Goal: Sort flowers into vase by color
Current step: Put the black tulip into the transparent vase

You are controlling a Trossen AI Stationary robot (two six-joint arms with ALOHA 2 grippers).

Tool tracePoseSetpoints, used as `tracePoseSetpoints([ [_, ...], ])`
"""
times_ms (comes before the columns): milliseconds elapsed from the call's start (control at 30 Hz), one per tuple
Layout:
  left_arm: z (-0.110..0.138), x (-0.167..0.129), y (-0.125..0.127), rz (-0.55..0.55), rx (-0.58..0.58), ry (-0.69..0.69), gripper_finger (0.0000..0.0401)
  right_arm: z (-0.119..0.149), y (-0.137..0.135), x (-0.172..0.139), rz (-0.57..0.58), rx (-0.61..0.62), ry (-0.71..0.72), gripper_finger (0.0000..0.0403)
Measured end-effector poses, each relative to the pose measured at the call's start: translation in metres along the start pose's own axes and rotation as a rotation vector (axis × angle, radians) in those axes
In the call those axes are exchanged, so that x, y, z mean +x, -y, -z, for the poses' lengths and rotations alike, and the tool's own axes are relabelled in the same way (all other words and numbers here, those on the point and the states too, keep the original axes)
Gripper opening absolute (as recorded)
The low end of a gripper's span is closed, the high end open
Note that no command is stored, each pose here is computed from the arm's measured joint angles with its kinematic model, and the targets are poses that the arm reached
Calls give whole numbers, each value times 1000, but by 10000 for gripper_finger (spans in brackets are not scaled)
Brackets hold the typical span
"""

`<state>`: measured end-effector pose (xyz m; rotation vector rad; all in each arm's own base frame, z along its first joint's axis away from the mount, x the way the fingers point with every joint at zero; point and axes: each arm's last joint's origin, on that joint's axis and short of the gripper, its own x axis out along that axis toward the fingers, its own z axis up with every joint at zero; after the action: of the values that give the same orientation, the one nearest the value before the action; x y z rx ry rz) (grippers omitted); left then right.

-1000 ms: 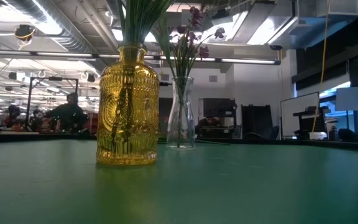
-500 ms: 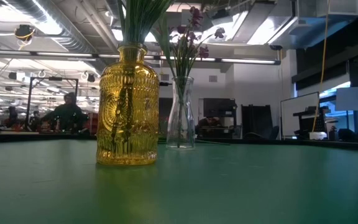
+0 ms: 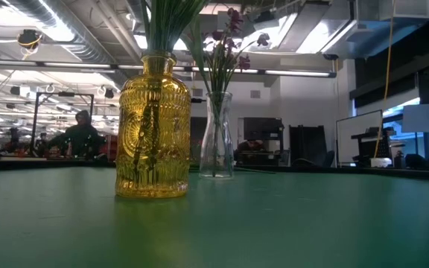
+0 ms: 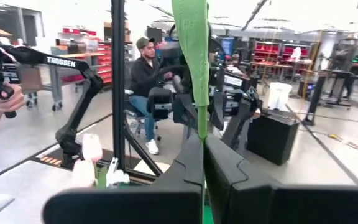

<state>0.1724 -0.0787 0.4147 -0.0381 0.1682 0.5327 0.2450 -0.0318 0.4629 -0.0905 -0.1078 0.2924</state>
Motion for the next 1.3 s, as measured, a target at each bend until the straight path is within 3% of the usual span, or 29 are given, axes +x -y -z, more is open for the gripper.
tracePoseSetpoints([
  [100, 16, -3, -3, -35, -14, -2, 159, 17, -4, -8, 42, 16, -36, 1],
  [267, 46, -6, -10, -47, -68, -14, 159, 68, 0, -17, 110, 61, -115, 1],
  [467, 87, -6, -24, -71, -133, -36, 159, 121, 19, -34, 118, 140, 4, 1],
  [800, 139, 0, -35, -95, -246, -1, 159, 166, 19, -61, 144, 52, 263, 1],
  [1067, 181, 14, -35, -112, -283, -11, 159, 193, 8, -40, 116, 27, 291, 1],
  [1300, 193, 18, -34, -61, -352, -10, 159, 203, 11, -17, 90, -13, 313, 1],
])
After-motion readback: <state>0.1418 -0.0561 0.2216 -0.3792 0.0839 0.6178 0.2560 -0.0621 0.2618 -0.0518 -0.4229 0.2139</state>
